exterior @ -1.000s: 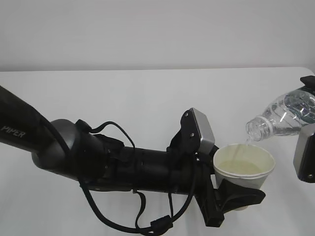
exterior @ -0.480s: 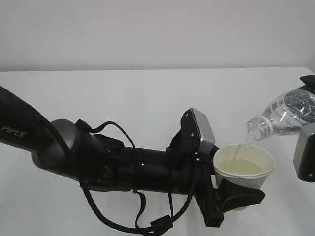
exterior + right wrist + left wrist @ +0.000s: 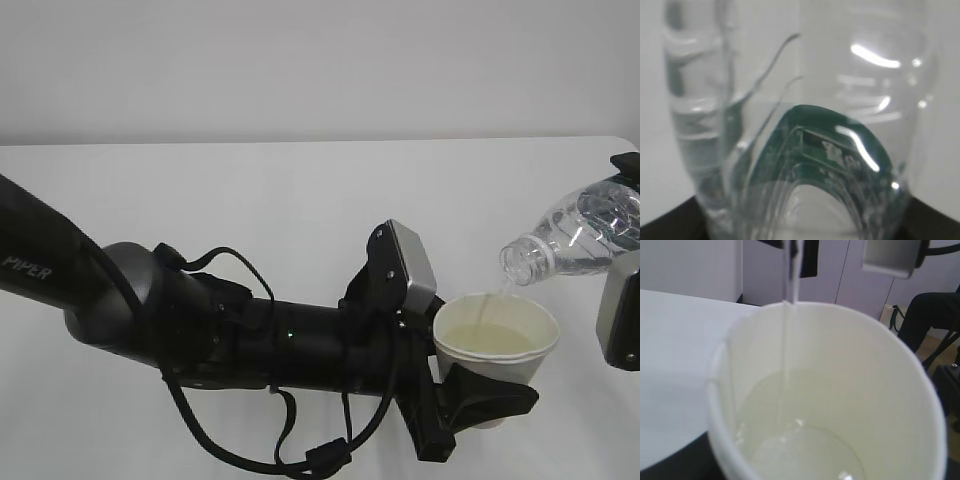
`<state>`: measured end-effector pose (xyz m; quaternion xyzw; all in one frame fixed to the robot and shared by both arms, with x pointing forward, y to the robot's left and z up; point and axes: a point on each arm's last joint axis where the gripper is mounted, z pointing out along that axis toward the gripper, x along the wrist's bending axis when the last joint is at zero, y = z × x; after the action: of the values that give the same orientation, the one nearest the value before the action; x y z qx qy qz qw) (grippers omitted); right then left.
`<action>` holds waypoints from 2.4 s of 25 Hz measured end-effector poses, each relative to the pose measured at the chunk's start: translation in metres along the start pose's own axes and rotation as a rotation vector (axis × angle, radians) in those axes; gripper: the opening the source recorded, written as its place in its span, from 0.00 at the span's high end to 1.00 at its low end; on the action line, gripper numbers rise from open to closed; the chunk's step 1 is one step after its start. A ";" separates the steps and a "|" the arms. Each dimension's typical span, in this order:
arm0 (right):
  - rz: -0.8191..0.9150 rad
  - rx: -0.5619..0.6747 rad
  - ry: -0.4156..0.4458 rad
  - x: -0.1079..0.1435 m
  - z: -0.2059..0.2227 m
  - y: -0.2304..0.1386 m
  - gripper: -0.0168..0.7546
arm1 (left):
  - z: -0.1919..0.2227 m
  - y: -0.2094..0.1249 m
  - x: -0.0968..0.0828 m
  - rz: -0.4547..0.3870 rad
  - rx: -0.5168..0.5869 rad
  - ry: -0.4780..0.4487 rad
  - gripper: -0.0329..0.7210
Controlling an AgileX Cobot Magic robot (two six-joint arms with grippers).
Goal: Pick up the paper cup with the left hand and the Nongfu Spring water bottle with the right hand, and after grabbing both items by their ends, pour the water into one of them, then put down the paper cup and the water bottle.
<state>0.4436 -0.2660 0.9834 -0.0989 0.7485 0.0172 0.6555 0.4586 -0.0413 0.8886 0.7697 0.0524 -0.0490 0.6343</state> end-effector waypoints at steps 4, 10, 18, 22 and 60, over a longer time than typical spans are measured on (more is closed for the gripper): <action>0.000 0.000 0.000 0.000 0.000 0.000 0.39 | 0.000 0.000 0.000 0.000 0.000 0.000 0.37; 0.000 0.000 0.000 0.000 0.000 0.000 0.39 | 0.000 0.000 0.000 0.000 0.000 0.000 0.37; 0.070 0.000 0.000 0.000 0.000 0.000 0.39 | 0.000 0.000 0.001 -0.004 -0.004 0.006 0.37; 0.130 0.000 0.000 0.000 0.000 0.000 0.39 | 0.000 0.001 0.003 -0.020 -0.017 0.027 0.37; 1.060 -0.032 -0.106 -0.009 0.000 -0.002 0.39 | 0.000 0.004 0.003 -0.028 -0.043 0.028 0.39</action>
<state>0.4446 -0.2672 0.9929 0.2840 0.6612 0.3623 0.5924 0.4617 -0.0418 0.8920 0.7557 0.0731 -0.0462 0.6492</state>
